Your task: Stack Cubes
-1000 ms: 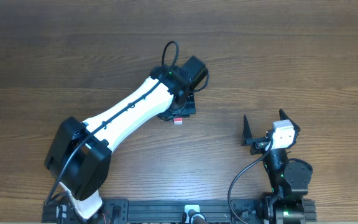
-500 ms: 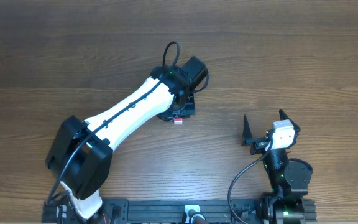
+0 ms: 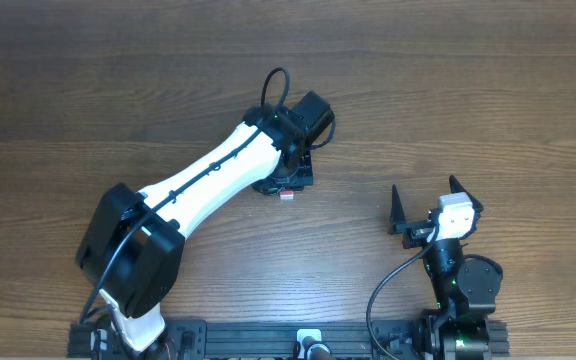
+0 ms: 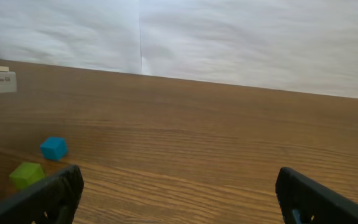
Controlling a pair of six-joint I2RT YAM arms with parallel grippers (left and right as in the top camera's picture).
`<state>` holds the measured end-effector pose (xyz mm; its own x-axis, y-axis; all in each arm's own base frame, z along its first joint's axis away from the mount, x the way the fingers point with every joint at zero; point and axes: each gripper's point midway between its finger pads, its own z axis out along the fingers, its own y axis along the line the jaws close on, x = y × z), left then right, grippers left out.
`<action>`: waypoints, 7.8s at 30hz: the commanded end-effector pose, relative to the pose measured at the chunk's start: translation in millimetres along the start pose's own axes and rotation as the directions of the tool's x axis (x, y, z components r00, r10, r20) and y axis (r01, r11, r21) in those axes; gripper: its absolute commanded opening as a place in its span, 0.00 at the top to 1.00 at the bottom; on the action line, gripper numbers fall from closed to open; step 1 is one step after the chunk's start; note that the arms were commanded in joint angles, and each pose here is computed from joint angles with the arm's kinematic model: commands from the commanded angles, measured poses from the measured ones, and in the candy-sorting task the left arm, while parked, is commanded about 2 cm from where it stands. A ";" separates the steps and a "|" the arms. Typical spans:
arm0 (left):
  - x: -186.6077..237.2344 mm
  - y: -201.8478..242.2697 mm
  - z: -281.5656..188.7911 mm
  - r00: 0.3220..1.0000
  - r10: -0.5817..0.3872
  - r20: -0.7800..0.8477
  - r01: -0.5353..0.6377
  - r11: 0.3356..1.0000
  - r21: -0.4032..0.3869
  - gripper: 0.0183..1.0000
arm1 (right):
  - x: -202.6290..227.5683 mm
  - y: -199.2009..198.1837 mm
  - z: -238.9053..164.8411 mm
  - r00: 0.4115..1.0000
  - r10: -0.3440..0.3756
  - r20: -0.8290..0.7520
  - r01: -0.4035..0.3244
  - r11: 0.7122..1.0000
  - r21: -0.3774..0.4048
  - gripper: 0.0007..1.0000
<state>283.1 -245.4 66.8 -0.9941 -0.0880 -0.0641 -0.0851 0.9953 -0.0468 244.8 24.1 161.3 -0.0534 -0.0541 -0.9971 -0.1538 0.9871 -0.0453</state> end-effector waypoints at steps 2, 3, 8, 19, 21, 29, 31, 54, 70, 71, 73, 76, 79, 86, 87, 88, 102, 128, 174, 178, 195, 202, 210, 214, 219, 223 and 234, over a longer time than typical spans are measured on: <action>-5.1 -2.9 1.6 1.000 0.008 -0.003 -0.008 1.000 0.005 0.95 | 1.7 -0.6 -0.2 1.000 -0.001 -0.001 0.001 1.000 0.003 0.01; -5.1 -2.9 1.6 1.000 0.008 -0.003 -0.008 1.000 0.005 0.94 | 1.7 -0.6 -0.2 1.000 -0.001 -0.001 0.001 1.000 0.003 0.01; -5.0 -2.9 1.6 1.000 0.008 -0.003 -0.008 1.000 0.005 0.95 | 1.7 -0.6 -0.2 1.000 -0.001 -0.001 0.001 1.000 0.003 0.01; -3.5 -3.5 4.8 1.000 0.009 -0.015 -0.009 1.000 0.004 0.95 | 1.7 -0.6 -0.2 1.000 -0.001 -0.001 0.001 1.000 0.003 0.01; -3.1 -3.6 5.5 1.000 0.009 -0.018 -0.009 1.000 0.004 0.94 | 1.7 -0.6 -0.2 1.000 -0.001 -0.001 0.001 1.000 0.003 0.01; -3.1 -3.7 5.7 1.000 0.008 -0.019 -0.008 1.000 0.005 0.66 | 1.7 -0.6 -0.2 1.000 -0.001 -0.001 0.001 1.000 0.003 0.01; -3.1 -3.7 5.7 1.000 0.008 -0.019 -0.008 1.000 0.005 0.54 | 1.7 -0.6 -0.2 1.000 -0.001 -0.001 0.001 1.000 0.003 0.01; -77.3 22.6 -104.8 0.919 -0.190 0.346 0.124 0.971 0.204 0.00 | 1.7 -0.6 -0.2 1.000 -0.001 -0.001 0.001 1.000 0.003 0.01; -104.0 138.5 -310.0 0.462 -0.223 0.858 -0.020 0.965 0.261 0.02 | 1.5 -0.6 -0.2 1.000 -0.001 -0.001 0.001 1.000 0.003 0.01; -100.2 143.8 -312.4 0.440 -0.216 0.872 -0.032 0.966 0.255 0.03 | 1.5 -0.6 -0.2 1.000 -0.001 -0.001 0.001 1.000 0.003 0.01; -90.6 155.8 -313.1 0.399 -0.211 0.892 -0.060 0.965 0.255 0.03 | 1.7 -0.6 -0.2 1.000 -0.001 -0.001 0.001 1.000 0.003 0.01; -73.9 171.6 -303.9 0.346 -0.217 0.913 -0.109 0.957 0.269 0.05 | 1.5 -0.6 -0.2 1.000 -0.001 -0.001 0.001 1.000 0.003 0.01; -53.3 188.5 -286.8 0.299 -0.213 0.930 -0.136 0.955 0.262 0.05 | 1.7 -0.6 -0.2 1.000 -0.001 -0.001 0.001 1.000 0.003 0.01; -12.1 220.8 -238.3 0.234 -0.180 0.955 -0.135 0.967 0.215 0.09 | 1.7 -0.6 -0.2 1.000 -0.001 -0.001 0.001 1.000 0.003 0.01; -8.6 222.3 -234.2 0.224 -0.174 0.959 -0.139 0.968 0.208 0.09 | 1.7 -0.6 -0.2 1.000 -0.001 -0.001 0.001 1.000 0.003 0.01; -4.9 222.6 -229.7 0.214 -0.160 0.964 -0.149 0.970 0.194 0.09 | 1.5 -0.6 -0.2 1.000 -0.001 -0.001 0.001 1.000 0.003 0.01; 13.4 209.1 -186.6 0.050 -0.058 0.997 -0.283 0.957 0.070 0.08 | 1.7 -0.6 -0.2 1.000 -0.001 -0.001 0.001 1.000 0.003 0.01; 18.2 199.9 -107.1 0.141 -0.030 0.989 -0.325 0.943 0.075 0.00 | 1.7 -0.6 -0.2 1.000 -0.001 -0.001 0.001 1.000 0.003 0.01; 17.9 200.0 -105.7 0.148 -0.029 0.989 -0.325 0.943 0.076 0.00 | -228.4 67.6 14.5 0.977 0.143 -0.160 -0.199 0.881 -0.429 0.01; 17.9 200.0 -105.7 0.148 -0.029 0.989 -0.325 0.943 0.076 0.00 | -215.1 81.8 57.6 0.931 0.106 -0.349 -0.240 0.899 -0.367 0.01; 17.9 200.0 -105.7 0.148 -0.029 0.989 -0.325 0.943 0.076 0.00 | 9.6 180.7 170.8 0.476 0.024 -0.879 -0.271 0.955 -0.120 0.01; 17.9 200.0 -105.7 0.148 -0.029 0.989 -0.325 0.943 0.076 0.00 | 61.8 204.3 171.5 0.385 -0.010 -0.923 -0.211 0.972 -0.099 0.01; 17.9 200.0 -105.7 0.148 -0.029 0.989 -0.325 0.943 0.076 0.00 | 87.0 224.6 171.5 0.320 -0.053 -0.946 -0.115 0.989 -0.094 0.01; 17.9 200.0 -105.7 0.148 -0.029 0.989 -0.325 0.943 0.076 0.00 | 101.6 226.6 170.7 0.269 -0.026 -0.963 -0.090 0.995 -0.052 0.01; 18.0 200.0 -105.6 0.148 -0.029 0.989 -0.325 0.943 0.077 0.00 | 107.5 222.7 169.8 0.257 0.008 -0.966 -0.068 0.998 -0.010 0.01; 18.0 200.0 -105.6 0.148 -0.029 0.989 -0.325 0.943 0.077 0.00 | 108.6 218.9 166.6 0.244 0.030 -0.969 -0.057 0.998 0.016 0.02; 17.9 200.0 -105.7 0.148 -0.029 0.989 -0.325 0.943 0.076 0.00 | 114.5 216.6 163.7 0.225 0.038 -0.974 -0.046 0.999 0.028 0.05</action>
<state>241.6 -41.4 163.3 -0.0791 -0.0973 -0.9921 0.2361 0.9651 -0.1134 362.0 256.1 28.9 -0.9783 -0.1356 -0.1567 -0.1394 0.9901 0.0135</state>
